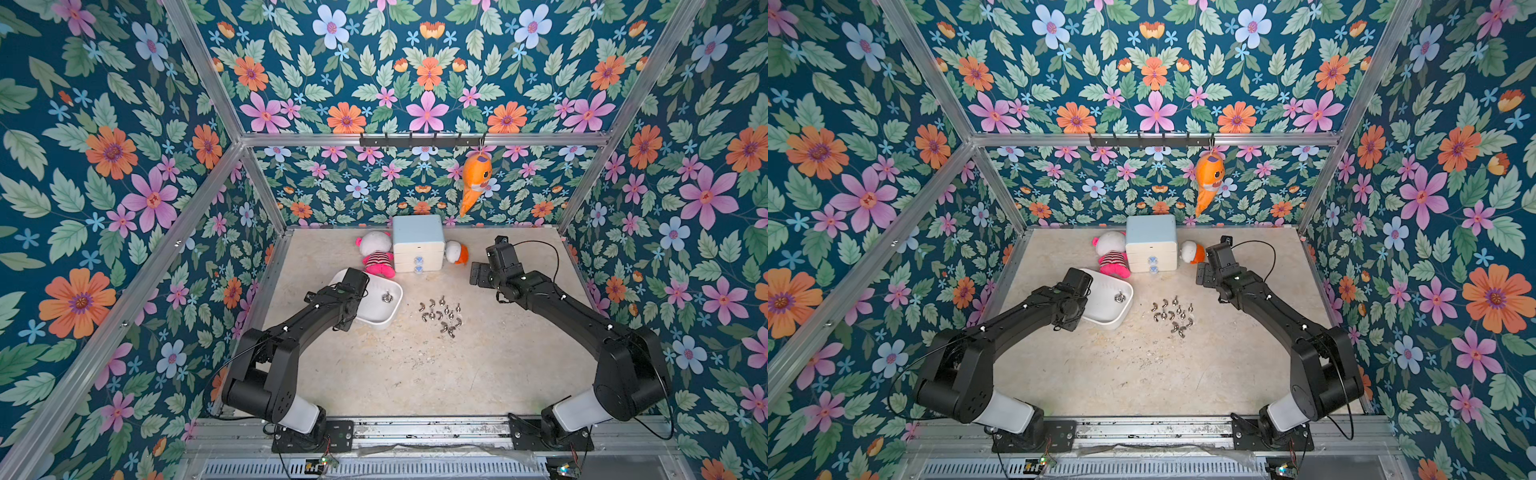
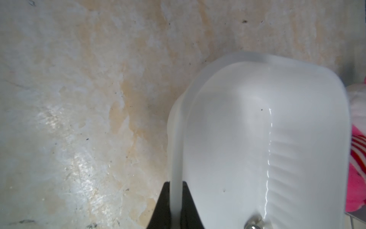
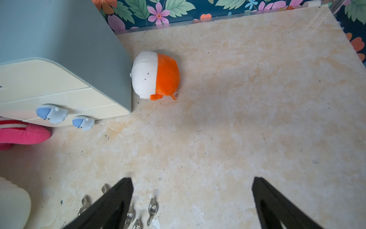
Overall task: Take out the wing nut from the storage box
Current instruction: Adjust the storage box at the center of the board.
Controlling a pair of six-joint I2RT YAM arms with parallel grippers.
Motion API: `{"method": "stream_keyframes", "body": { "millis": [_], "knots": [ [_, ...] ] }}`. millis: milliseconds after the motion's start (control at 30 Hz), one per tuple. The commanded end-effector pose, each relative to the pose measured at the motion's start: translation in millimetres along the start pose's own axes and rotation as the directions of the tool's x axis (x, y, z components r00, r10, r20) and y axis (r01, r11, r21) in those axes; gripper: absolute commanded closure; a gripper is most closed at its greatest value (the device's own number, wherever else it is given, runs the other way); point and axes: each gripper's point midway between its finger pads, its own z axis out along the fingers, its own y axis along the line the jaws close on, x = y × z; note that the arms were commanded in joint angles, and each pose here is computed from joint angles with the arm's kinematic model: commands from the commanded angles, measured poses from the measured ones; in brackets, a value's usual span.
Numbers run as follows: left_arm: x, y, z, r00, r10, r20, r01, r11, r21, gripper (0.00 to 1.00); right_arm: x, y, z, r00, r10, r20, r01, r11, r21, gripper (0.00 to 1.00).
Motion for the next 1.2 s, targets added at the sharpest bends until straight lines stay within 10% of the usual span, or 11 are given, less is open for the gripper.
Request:
{"method": "stream_keyframes", "body": {
  "millis": [0, 367, 767, 1167],
  "knots": [
    [-1, 3, -2, 0.996, -0.059, 0.074, 0.061, 0.997, -0.036, 1.0, -3, 2, 0, 1.0, 0.01, 0.017, -0.01, 1.0, -0.01, 0.01],
    [18, 6, 7, 0.994, -0.075, 0.076, 0.08, 0.994, -0.072, 0.94, -4, -1, -4, 1.0, -0.001, 0.023, 0.001, 1.0, 0.0, 0.01],
    [25, -25, -11, 0.991, 0.132, -0.006, -0.131, 0.99, 0.053, 0.64, -9, 1, -4, 1.0, 0.0, 0.028, 0.0, 1.0, 0.0, 0.01],
    [36, -17, -52, 0.952, 0.304, -0.047, -0.292, 0.941, 0.17, 0.61, -18, 4, -6, 0.999, -0.003, 0.037, 0.003, 1.0, 0.0, 0.01]
  ]
}}
